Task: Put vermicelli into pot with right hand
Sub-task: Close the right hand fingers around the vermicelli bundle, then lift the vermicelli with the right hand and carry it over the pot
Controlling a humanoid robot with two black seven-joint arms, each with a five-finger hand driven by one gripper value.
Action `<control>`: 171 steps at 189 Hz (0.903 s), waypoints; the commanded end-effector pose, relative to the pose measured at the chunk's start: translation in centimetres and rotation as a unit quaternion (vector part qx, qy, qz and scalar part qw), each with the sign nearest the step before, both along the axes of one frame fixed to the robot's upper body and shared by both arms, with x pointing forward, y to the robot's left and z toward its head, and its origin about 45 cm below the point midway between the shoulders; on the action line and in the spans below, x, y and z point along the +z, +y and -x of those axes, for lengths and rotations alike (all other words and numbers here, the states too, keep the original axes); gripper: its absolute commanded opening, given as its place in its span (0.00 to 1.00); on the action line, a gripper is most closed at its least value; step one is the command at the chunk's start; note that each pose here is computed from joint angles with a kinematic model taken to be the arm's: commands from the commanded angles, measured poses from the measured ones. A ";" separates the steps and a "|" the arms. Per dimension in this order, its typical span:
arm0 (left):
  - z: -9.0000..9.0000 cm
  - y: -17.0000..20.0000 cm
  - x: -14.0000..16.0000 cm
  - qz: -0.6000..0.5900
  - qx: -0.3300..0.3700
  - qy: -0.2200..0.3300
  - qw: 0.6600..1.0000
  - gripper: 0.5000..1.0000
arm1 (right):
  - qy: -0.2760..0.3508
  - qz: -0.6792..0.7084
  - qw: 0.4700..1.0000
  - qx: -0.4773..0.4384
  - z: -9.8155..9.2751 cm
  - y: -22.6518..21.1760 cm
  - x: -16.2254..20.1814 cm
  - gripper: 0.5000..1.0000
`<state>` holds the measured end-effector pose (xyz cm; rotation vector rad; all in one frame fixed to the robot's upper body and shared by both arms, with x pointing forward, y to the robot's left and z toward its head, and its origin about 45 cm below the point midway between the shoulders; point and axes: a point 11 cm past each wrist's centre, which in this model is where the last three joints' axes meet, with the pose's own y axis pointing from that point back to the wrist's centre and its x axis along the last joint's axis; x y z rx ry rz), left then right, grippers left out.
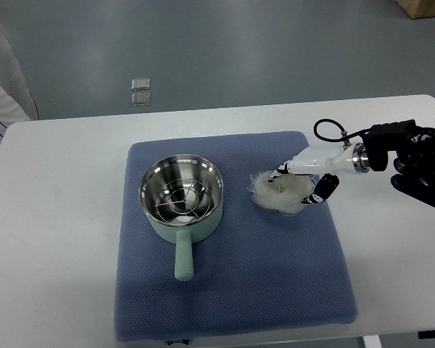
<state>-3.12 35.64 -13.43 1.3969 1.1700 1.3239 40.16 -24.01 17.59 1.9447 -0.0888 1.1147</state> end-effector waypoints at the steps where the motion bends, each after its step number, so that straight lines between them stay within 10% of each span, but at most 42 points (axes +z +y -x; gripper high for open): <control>1: 0.0 0.0 0.0 0.000 0.000 0.000 1.000 1.00 | 0.002 -0.001 1.000 0.002 0.0 0.0 0.0 0.00; 171: 0.0 0.0 0.0 0.000 0.000 0.000 1.000 1.00 | -0.048 -0.093 0.994 -0.030 -3.3 1.6 6.7 0.00</control>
